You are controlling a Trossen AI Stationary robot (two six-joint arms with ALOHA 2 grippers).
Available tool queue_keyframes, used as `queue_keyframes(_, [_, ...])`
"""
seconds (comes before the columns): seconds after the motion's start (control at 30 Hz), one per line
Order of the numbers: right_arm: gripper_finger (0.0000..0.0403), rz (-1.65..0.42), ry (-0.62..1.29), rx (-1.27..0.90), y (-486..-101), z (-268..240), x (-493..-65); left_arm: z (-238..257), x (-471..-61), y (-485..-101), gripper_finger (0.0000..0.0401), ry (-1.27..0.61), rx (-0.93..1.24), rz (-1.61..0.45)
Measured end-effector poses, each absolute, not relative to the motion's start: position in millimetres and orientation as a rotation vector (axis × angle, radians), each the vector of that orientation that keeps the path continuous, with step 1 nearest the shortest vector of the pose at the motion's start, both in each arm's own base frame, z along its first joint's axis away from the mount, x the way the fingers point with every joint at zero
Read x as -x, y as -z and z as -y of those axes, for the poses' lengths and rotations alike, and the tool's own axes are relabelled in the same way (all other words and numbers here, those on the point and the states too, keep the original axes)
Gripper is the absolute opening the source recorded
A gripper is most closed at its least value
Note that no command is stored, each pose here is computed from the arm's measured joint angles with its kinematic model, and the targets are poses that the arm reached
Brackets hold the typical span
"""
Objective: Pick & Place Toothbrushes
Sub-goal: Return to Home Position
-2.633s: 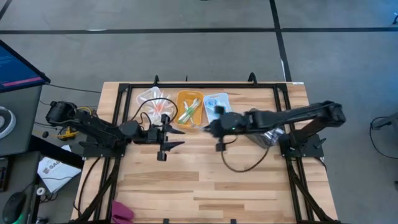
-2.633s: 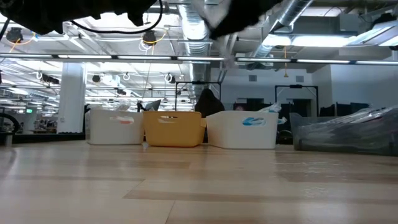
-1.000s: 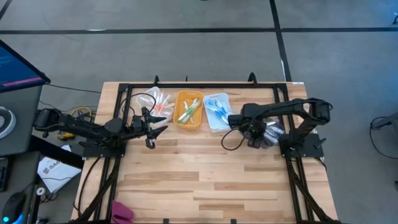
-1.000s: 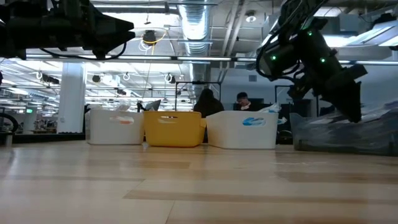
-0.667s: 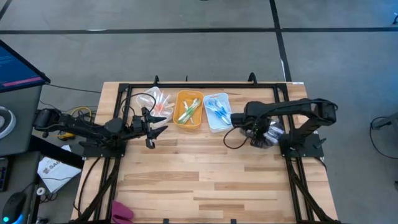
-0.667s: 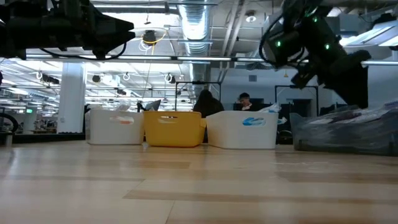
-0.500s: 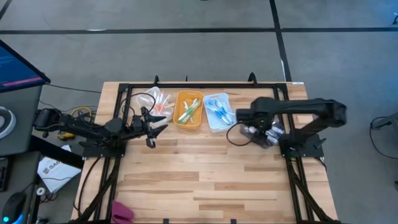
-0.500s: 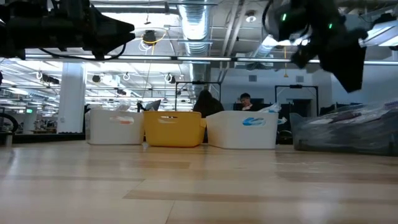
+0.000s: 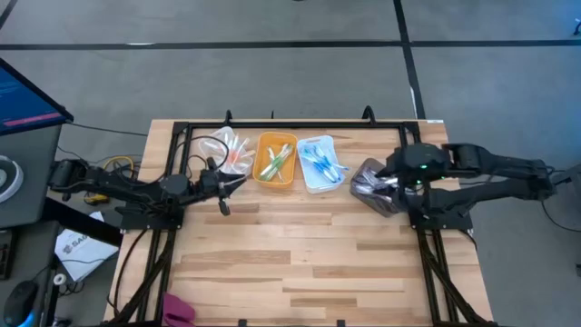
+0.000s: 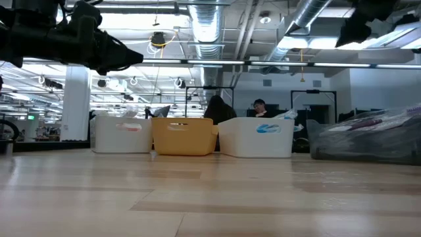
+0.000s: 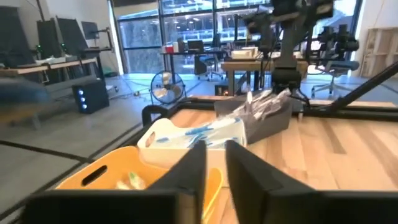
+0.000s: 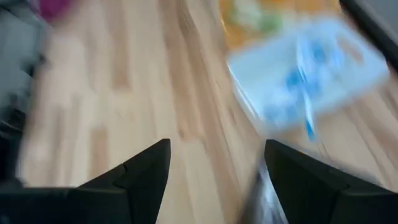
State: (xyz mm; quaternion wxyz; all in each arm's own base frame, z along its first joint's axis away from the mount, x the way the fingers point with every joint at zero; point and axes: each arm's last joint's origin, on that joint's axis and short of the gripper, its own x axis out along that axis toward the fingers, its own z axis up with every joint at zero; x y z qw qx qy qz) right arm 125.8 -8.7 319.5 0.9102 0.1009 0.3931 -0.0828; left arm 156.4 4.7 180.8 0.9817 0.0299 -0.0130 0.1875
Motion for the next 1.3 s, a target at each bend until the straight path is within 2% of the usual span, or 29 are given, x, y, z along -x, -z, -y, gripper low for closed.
queue_keyframes(0.1, [0.0255,-0.641,0.089,-0.185,-320,3,-122,-9,-154,-180,0.0012,-0.4,-0.065,0.001])
queue_keyframes(0.2, [0.025,-0.511,0.046,-0.172,-317,0,-124,-12,-148,-177,0.0007,-0.379,-0.024,-0.051])
queue_keyframes(0.3, [0.0225,-0.421,-0.004,-0.105,-310,-4,-132,-14,-140,-175,0.0002,-0.315,0.047,-0.085])
queue_keyframes(0.43, [0.0156,-0.347,-0.074,0.044,-294,-9,-144,-14,-133,-177,0.0001,-0.266,0.079,-0.092])
queue_keyframes(0.6, [0.0027,-0.333,-0.105,0.182,-258,-11,-156,-13,-129,-176,0.0001,-0.214,0.078,-0.11])
queue_keyframes(0.63, [0.0014,-0.316,-0.118,0.192,-253,-11,-157,-12,-128,-174,0.0001,-0.202,0.07,-0.128])
queue_keyframes(0.83, [0.0016,-0.199,-0.271,0.148,-220,-10,-154,-10,-125,-169,0.0001,-0.145,0.034,-0.194])
queue_keyframes(1.13, [0.0002,-0.004,-0.237,0.081,-173,-7,-137,-9,-124,-165,0.0001,-0.097,0.095,-0.143])
queue_keyframes(1.3, [0.0001,0.04,-0.211,0.047,-169,-8,-135,-8,-123,-155,0.0001,-0.077,0.121,-0.131])
